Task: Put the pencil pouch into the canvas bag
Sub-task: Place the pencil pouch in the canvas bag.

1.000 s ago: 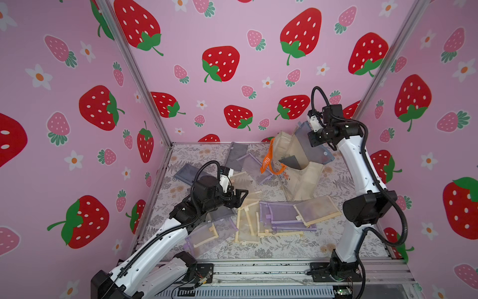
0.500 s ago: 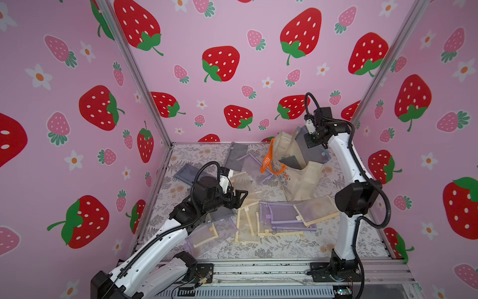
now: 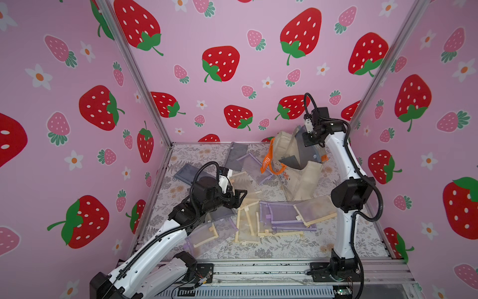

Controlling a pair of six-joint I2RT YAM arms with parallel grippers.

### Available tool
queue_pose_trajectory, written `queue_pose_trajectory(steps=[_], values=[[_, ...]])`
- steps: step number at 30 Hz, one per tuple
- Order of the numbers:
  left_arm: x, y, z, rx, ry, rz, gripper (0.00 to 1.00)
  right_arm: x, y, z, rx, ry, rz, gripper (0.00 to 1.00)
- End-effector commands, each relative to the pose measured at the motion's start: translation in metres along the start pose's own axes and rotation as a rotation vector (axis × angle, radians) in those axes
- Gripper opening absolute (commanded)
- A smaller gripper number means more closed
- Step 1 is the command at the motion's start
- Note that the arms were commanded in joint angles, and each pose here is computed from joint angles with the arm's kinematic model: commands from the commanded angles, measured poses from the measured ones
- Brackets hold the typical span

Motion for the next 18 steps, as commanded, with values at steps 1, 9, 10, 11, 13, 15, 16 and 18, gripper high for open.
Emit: queue_pose_trajectory(steps=[1, 9, 10, 11, 13, 15, 16, 18], values=[[0.001, -0.003, 0.004, 0.005, -0.041, 0.020, 0.82, 0.001, 0.008, 0.003, 0.007, -0.030, 0.034, 0.16], [0.011, 0.003, 0.010, -0.028, -0.086, 0.090, 0.82, -0.031, 0.005, 0.003, -0.025, 0.009, -0.023, 0.47], [0.012, 0.003, 0.010, -0.032, -0.087, 0.093, 0.82, -0.035, 0.004, 0.003, -0.027, 0.008, -0.031, 0.48], [0.013, 0.004, 0.010, -0.035, -0.089, 0.101, 0.82, -0.041, 0.003, 0.003, -0.029, 0.007, -0.038, 0.50], [0.016, 0.006, 0.011, -0.043, -0.091, 0.127, 0.82, -0.055, 0.001, 0.006, -0.039, 0.000, -0.061, 0.54], [0.020, 0.008, 0.015, -0.054, -0.120, 0.165, 0.82, -0.076, 0.000, 0.014, -0.061, -0.011, -0.093, 0.62], [0.022, 0.009, 0.016, -0.060, -0.130, 0.186, 0.82, -0.086, 0.001, 0.019, -0.076, -0.018, -0.106, 0.65], [0.029, 0.013, 0.018, -0.082, -0.138, 0.237, 0.82, -0.109, 0.007, 0.033, -0.113, -0.042, -0.129, 0.70]])
Point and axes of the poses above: each gripper's point midway between its finger pads, its own x axis out along the fingers, its own z axis along the line the jaws close on, y = z × x, the point moved 9 cm from there along -x, back along the fingers, and after that the axes turned 12 degrees about x, right-handed, at the moved point
